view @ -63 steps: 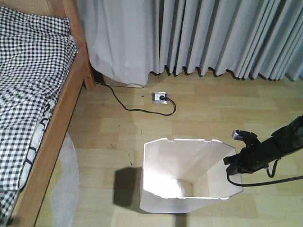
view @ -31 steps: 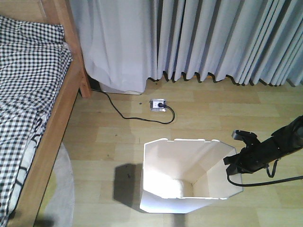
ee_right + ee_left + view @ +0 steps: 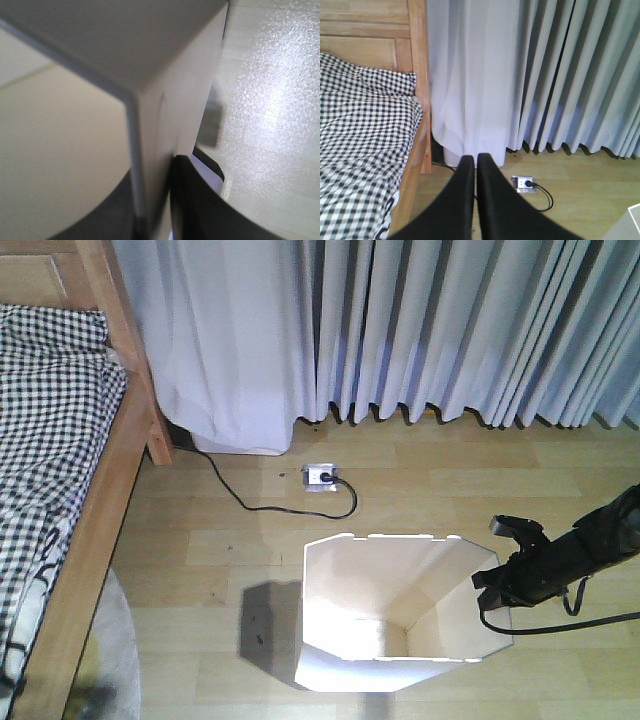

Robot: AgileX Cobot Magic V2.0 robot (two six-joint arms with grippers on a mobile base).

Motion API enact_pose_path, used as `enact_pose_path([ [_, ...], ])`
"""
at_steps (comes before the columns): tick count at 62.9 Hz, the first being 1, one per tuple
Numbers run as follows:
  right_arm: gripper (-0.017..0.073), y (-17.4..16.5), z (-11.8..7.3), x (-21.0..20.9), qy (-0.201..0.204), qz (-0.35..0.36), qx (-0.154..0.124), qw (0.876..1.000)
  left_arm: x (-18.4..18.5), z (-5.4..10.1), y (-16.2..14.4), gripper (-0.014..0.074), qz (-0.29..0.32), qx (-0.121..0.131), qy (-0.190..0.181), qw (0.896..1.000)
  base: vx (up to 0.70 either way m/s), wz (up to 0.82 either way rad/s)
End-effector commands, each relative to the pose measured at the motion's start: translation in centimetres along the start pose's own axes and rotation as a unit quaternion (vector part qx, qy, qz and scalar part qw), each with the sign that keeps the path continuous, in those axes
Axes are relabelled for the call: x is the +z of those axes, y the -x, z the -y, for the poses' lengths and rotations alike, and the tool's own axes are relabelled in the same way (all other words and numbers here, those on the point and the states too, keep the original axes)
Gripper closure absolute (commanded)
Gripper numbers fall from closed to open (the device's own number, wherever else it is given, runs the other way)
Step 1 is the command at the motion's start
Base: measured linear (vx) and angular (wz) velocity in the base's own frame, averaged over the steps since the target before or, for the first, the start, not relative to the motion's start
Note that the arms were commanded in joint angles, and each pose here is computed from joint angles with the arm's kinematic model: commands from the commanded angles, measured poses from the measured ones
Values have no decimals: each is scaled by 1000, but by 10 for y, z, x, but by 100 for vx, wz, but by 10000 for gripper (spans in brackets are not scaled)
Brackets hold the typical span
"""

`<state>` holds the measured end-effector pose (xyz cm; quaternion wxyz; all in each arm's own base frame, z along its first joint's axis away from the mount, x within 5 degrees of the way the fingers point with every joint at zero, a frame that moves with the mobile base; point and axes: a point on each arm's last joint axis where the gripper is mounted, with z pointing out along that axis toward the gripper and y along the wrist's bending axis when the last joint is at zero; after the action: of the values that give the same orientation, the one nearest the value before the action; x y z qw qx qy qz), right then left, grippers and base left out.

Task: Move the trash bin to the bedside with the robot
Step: 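Drive closer to the bed frame, keeping the bin gripped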

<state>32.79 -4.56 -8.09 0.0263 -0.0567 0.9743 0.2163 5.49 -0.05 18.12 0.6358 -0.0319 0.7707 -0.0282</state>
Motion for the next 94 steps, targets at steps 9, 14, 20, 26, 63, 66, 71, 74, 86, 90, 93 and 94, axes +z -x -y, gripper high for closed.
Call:
enact_pose_path([
  [9,564,17,-21,-27,73,25,-9,997,1,0,1,599,32,-5,-2,999,16,-8],
  [14,564,17,-21,-27,73,25,-9,997,1,0,1,599,32,-5,-2,999,16,-7],
  [20,564,17,-21,-27,73,25,-9,997,1,0,1,599,32,-5,-2,999,16,-5],
  [26,564,17,-21,-27,73,25,-9,997,1,0,1,599,32,-5,-2,999,15,-2],
  [63,564,17,-21,-27,73,25,-9,997,1,0,1,599,32,-5,-2,999,15,6],
  [66,564,17,-21,-27,73,25,-9,997,1,0,1,599,32,-5,-2,999,14,2],
  [71,564,17,-21,-27,73,25,-9,997,1,0,1,599,32,-5,-2,999,14,1],
  [74,564,17,-21,-27,73,25,-9,997,1,0,1,599,32,-5,-2,999,14,1],
  [86,564,17,-21,-27,73,25,-9,997,1,0,1,599,32,-5,-2,999,14,1],
  [90,564,17,-21,-27,73,25,-9,997,1,0,1,599,32,-5,-2,999,13,1],
  [93,564,17,-21,-27,73,25,-9,997,1,0,1,599,32,-5,-2,999,13,2],
  [94,564,17,-21,-27,73,25,-9,997,1,0,1,599,32,-5,-2,999,12,3],
])
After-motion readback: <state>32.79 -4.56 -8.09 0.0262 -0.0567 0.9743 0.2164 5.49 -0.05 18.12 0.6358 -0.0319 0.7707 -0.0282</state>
